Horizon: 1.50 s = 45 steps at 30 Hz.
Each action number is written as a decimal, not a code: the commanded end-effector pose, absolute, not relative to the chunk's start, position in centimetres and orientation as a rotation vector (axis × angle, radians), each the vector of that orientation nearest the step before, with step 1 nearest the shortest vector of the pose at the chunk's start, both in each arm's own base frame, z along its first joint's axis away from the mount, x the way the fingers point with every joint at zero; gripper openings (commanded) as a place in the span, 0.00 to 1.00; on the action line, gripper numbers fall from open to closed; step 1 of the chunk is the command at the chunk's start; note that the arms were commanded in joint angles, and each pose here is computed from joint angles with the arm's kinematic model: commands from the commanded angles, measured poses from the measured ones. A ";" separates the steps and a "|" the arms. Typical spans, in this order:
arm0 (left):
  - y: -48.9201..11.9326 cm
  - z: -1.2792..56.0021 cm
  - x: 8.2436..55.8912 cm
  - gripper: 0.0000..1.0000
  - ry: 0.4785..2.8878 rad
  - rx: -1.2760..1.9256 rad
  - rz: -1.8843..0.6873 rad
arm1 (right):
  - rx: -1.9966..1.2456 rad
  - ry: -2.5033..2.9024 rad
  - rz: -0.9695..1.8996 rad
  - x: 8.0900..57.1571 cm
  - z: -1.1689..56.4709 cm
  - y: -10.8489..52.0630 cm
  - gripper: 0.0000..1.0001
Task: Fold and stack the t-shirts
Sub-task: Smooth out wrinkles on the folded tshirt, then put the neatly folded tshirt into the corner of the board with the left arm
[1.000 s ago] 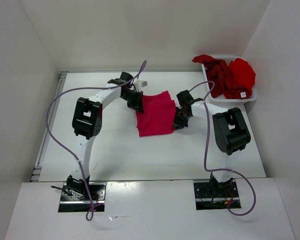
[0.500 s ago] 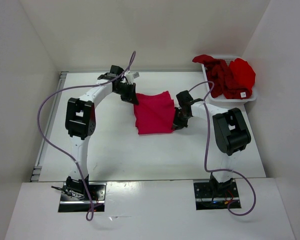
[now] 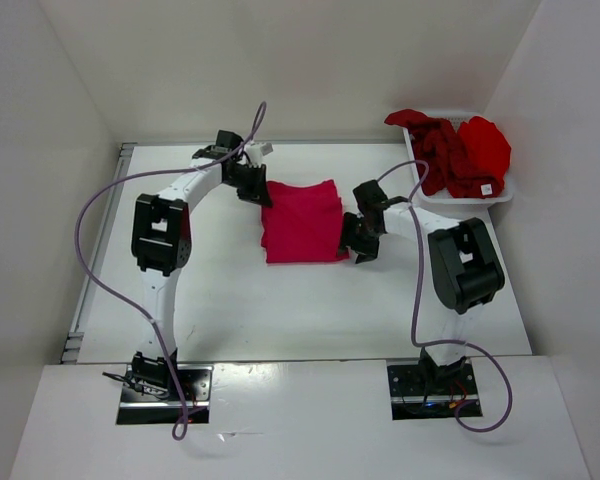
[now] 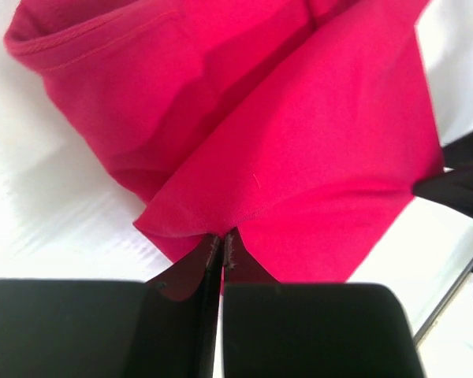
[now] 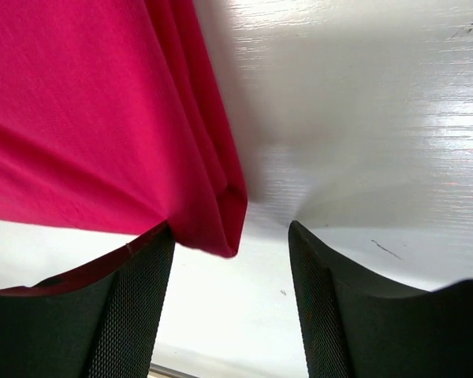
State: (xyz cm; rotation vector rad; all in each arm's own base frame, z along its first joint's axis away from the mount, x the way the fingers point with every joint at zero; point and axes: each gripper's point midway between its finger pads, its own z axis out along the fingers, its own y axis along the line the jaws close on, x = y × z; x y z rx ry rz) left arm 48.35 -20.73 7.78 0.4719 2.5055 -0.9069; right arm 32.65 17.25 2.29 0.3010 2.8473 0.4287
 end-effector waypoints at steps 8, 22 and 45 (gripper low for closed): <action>-18.8 7.5 51.5 0.49 2.477 0.424 -0.762 | 0.191 2.631 0.486 38.0 9.1 18.8 0.66; -17.7 9.9 44.5 1.00 2.540 0.438 -0.790 | 0.181 2.606 0.433 39.9 8.9 18.7 0.63; -23.2 -0.8 37.7 0.44 2.773 0.577 -0.932 | 0.233 2.531 0.397 37.9 12.6 16.9 0.62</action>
